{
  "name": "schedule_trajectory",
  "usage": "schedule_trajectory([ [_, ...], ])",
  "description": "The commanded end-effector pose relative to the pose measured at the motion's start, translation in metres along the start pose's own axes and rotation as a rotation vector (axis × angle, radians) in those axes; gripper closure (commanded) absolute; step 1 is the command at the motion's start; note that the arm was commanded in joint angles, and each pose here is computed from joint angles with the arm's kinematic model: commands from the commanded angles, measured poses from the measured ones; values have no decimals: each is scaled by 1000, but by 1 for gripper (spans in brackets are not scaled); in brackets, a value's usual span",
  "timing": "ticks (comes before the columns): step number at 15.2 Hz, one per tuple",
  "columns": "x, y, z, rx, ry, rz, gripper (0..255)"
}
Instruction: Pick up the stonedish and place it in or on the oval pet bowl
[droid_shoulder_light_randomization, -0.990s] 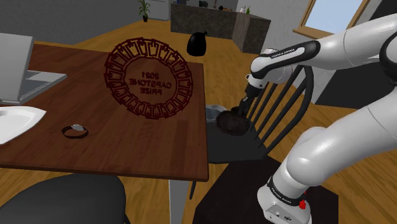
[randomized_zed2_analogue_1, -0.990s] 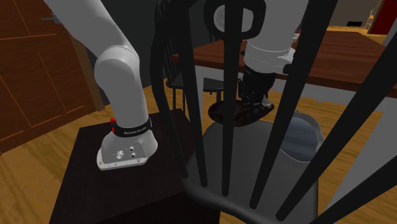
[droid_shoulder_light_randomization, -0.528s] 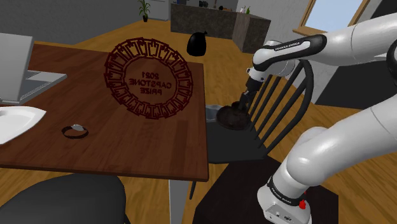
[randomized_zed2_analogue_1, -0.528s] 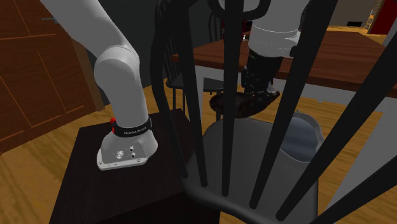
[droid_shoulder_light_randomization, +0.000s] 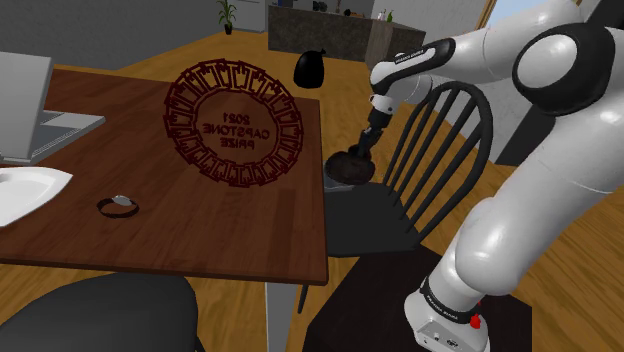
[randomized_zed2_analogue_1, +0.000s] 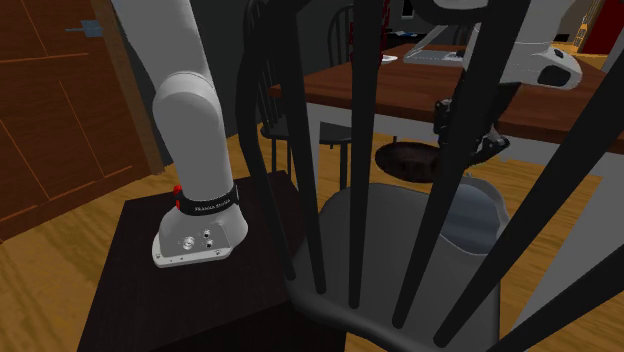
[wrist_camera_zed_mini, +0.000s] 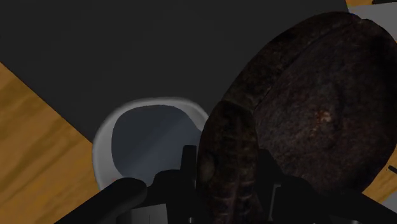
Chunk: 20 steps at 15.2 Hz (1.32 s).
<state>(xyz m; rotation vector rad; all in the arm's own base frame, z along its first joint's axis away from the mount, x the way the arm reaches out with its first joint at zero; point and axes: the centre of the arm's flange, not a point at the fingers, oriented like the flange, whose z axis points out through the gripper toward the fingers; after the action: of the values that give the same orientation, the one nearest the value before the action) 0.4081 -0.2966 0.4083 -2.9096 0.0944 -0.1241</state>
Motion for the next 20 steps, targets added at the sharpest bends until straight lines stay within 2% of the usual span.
schedule_trajectory([
  [1, 26, 8, -3, 0, 1, -1, 255],
  [10, 137, 43, -11, 0, 1, -1, 255],
  [20, 133, 55, 40, 0, 1, -1, 255],
])
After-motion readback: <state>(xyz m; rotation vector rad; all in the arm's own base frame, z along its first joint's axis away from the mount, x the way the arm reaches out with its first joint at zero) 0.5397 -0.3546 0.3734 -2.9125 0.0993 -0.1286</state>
